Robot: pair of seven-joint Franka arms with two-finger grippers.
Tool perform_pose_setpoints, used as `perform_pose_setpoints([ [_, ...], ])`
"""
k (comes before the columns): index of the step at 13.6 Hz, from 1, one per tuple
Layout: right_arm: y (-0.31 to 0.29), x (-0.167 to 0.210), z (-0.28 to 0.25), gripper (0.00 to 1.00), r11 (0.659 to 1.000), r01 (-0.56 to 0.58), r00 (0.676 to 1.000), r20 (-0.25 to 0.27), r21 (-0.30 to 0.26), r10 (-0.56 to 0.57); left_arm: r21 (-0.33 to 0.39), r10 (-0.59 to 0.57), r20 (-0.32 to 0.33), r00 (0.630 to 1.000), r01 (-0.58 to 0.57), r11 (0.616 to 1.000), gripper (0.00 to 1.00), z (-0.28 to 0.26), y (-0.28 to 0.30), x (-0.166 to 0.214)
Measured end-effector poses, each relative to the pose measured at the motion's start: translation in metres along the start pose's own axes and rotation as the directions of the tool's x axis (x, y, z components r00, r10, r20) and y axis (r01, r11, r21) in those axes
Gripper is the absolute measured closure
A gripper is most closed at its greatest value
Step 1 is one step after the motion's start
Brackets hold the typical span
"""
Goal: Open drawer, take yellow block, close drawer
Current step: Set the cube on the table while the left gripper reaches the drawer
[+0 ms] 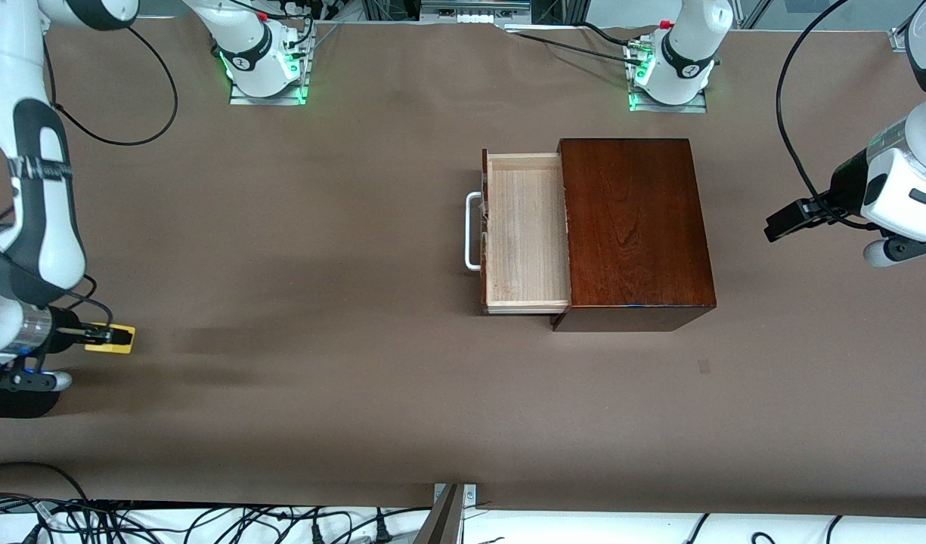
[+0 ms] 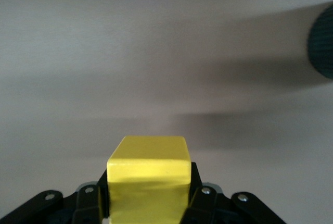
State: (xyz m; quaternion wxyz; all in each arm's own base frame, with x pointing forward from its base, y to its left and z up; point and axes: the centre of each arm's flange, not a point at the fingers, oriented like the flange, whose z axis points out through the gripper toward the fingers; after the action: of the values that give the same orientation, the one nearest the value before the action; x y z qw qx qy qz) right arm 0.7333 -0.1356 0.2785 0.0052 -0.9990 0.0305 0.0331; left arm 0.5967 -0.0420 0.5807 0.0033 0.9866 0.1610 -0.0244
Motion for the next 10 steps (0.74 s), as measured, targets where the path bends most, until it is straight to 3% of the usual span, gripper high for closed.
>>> perform_pose_setpoints([
  [3,-0.003,0.007,0.042,0.44,1.0,0.023,1.0,-0.017,0.003,-0.023,0.0,0.008,0.0,1.0,-0.008,1.0,0.0,0.0,0.004,-0.002],
  [10,-0.002,0.008,0.071,0.44,0.997,0.074,0.997,-0.008,-0.026,-0.074,-0.018,0.046,-0.015,0.999,-0.046,0.999,0.0,-0.016,0.045,-0.022],
])
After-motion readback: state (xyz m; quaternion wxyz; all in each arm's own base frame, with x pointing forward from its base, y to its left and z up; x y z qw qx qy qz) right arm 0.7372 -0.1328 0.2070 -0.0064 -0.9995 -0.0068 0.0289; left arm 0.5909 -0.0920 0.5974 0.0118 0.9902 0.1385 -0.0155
